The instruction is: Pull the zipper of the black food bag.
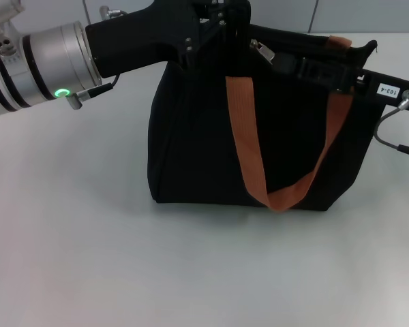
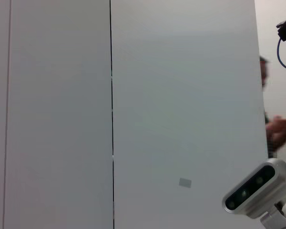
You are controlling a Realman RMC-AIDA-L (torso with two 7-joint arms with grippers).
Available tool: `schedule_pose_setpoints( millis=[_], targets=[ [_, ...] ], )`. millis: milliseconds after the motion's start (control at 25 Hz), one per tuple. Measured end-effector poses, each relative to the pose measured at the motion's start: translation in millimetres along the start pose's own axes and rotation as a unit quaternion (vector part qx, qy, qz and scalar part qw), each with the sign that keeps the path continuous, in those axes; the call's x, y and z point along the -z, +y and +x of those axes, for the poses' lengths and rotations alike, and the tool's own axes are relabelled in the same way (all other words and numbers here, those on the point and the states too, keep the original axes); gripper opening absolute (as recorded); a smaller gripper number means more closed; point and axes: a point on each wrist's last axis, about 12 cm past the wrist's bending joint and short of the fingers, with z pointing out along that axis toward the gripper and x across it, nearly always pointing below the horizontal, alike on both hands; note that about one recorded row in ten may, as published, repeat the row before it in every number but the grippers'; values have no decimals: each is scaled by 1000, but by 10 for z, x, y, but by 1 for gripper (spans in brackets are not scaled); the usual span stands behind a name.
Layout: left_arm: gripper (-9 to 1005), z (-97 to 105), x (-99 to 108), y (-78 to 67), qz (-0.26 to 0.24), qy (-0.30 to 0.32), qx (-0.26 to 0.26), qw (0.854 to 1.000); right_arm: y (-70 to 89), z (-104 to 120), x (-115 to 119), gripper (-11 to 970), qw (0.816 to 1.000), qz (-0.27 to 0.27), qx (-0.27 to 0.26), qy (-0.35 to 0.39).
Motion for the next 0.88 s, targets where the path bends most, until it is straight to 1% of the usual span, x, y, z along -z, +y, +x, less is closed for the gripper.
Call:
schedule_pose_setpoints(
  millis=[320,560,880],
  targets=[
    [45,5,7,-9,1,-1,1,1000,6,-19,-18,4,1000,-3,-2,-5],
    [46,6,6,-13,2,-2,2,1000,7,-59,-78,1,1000,-6,-15,-2],
    [46,0,6,-13,2,-4,2,1000,-27,-89,-98,1,1000,8,-28,-7]
  ],
)
